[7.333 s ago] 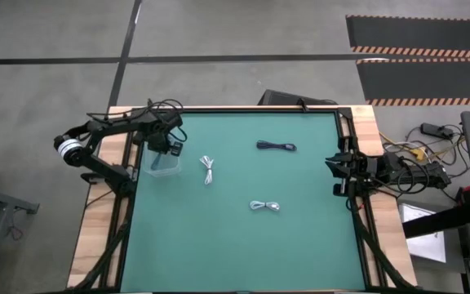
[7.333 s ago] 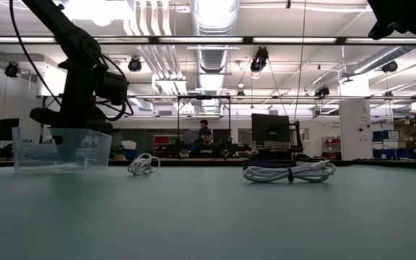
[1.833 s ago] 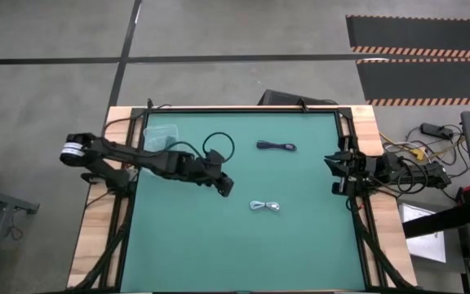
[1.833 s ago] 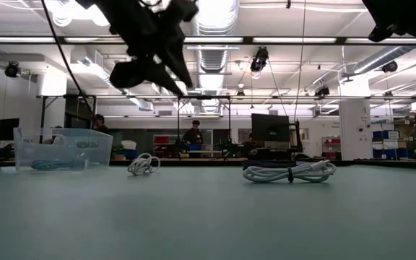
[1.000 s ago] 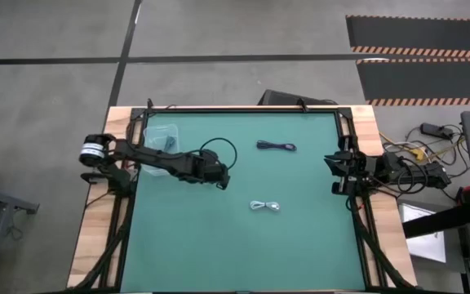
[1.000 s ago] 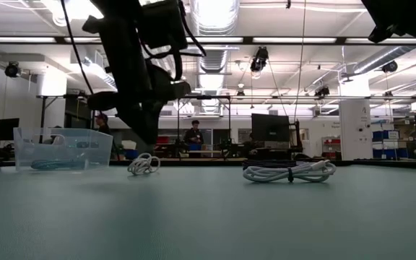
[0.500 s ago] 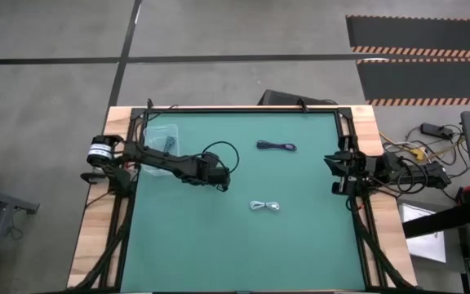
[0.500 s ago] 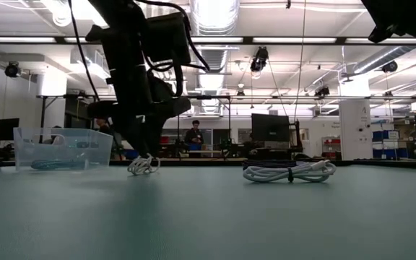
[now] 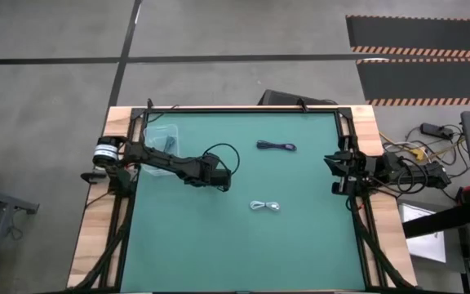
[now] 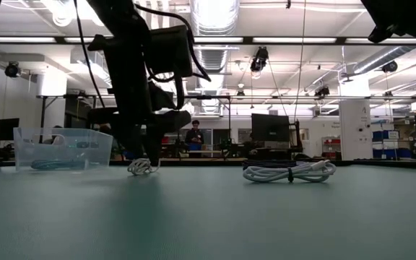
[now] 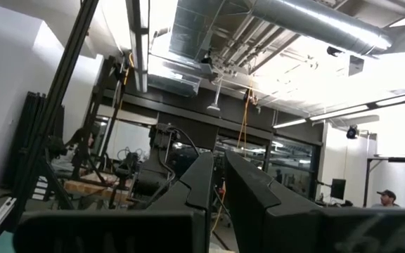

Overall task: Pick and place USB-C Cables
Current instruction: Put the white charger cable into the transparent bin

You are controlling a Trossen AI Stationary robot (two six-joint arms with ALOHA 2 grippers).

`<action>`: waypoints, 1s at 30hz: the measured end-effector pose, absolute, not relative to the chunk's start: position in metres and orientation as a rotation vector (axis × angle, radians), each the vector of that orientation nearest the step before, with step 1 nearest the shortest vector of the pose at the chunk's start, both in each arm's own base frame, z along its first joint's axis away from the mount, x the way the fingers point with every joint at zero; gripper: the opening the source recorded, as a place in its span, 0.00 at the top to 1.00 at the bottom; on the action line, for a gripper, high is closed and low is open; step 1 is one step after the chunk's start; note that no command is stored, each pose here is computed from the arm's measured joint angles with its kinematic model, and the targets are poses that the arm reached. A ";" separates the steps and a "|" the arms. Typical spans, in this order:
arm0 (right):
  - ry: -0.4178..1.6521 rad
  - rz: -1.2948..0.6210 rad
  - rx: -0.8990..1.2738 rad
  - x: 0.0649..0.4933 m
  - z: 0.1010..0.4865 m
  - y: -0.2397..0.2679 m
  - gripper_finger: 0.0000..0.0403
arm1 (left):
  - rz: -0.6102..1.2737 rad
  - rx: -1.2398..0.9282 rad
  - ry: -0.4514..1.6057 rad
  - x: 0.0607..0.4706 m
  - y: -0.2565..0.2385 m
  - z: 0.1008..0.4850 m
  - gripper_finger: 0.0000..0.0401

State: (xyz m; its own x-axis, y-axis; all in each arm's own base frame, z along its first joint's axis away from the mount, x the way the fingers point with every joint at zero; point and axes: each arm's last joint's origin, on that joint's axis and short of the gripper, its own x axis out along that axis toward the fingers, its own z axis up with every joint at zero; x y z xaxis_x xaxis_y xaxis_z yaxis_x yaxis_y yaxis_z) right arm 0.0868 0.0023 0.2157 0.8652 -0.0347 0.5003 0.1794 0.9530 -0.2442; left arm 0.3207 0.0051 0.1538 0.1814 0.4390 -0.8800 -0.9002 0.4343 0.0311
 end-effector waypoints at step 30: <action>-0.514 -0.114 -0.293 0.087 0.216 0.002 0.93 | 1.053 -0.578 0.957 0.319 0.005 0.152 0.98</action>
State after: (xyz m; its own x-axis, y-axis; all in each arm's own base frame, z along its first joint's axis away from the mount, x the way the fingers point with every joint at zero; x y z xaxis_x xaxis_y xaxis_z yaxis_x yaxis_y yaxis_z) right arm 0.0869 0.0023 0.2156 0.8657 -0.0346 0.4993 0.1807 0.9519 -0.2473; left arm 0.3185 0.0054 0.1516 0.1720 0.4585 -0.8719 -0.9115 0.4098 0.0357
